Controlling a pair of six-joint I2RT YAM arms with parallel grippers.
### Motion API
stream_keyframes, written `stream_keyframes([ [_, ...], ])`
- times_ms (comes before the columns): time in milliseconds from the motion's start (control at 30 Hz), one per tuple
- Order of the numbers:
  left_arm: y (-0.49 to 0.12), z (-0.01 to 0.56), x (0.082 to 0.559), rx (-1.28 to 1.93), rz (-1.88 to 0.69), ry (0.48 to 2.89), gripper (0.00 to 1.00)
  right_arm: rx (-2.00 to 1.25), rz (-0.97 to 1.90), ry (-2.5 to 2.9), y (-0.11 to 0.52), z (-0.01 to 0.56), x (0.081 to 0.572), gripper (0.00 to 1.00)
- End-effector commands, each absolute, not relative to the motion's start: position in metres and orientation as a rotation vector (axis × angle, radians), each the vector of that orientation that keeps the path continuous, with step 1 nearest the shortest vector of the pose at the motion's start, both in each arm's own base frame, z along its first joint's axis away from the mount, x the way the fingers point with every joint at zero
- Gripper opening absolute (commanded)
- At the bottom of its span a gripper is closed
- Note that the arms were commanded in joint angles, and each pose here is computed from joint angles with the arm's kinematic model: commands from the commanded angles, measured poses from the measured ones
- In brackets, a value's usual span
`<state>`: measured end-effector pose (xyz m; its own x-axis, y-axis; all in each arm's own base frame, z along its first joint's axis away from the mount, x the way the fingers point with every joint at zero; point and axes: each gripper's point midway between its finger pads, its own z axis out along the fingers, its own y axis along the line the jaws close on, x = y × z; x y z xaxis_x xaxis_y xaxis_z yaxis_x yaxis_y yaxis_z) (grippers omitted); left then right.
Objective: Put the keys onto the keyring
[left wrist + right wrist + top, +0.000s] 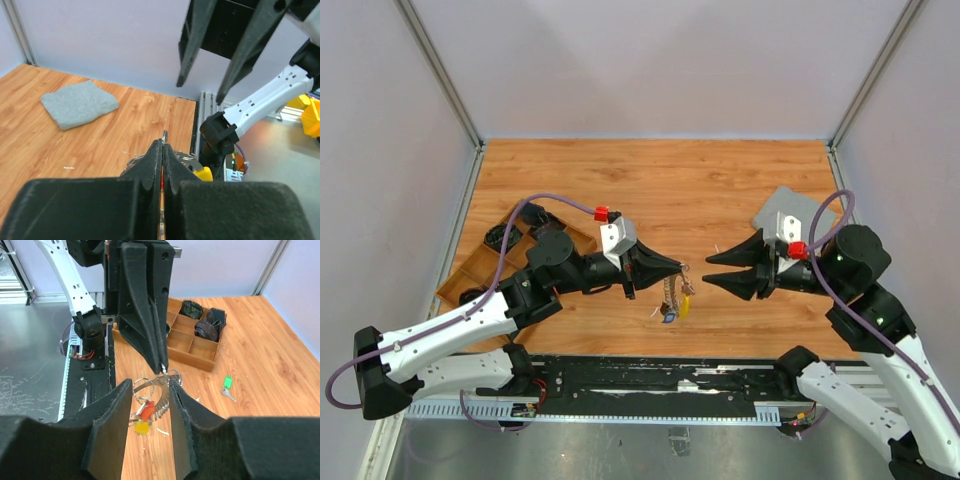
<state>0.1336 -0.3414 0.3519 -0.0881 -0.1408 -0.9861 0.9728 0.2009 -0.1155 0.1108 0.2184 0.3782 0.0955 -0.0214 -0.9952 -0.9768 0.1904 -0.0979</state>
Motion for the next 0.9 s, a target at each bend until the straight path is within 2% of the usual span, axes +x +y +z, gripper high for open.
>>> stream_keyframes([
  [0, -0.339, 0.375, 0.128, 0.958, -1.169, 1.184, 0.00, -1.208, 0.952, 1.252, 0.221, 0.376, 0.117, 0.37],
  [333, -0.341, 0.372, 0.128, 1.014, -1.137, 1.188, 0.00, -1.336, 0.934, 1.330, 0.230, 0.357, 0.115, 0.39],
  [867, -0.342, 0.368, 0.119, 1.088, -1.157, 1.175, 0.01, -1.388, 0.875, 1.336, 0.240, 0.353, 0.116, 0.33],
])
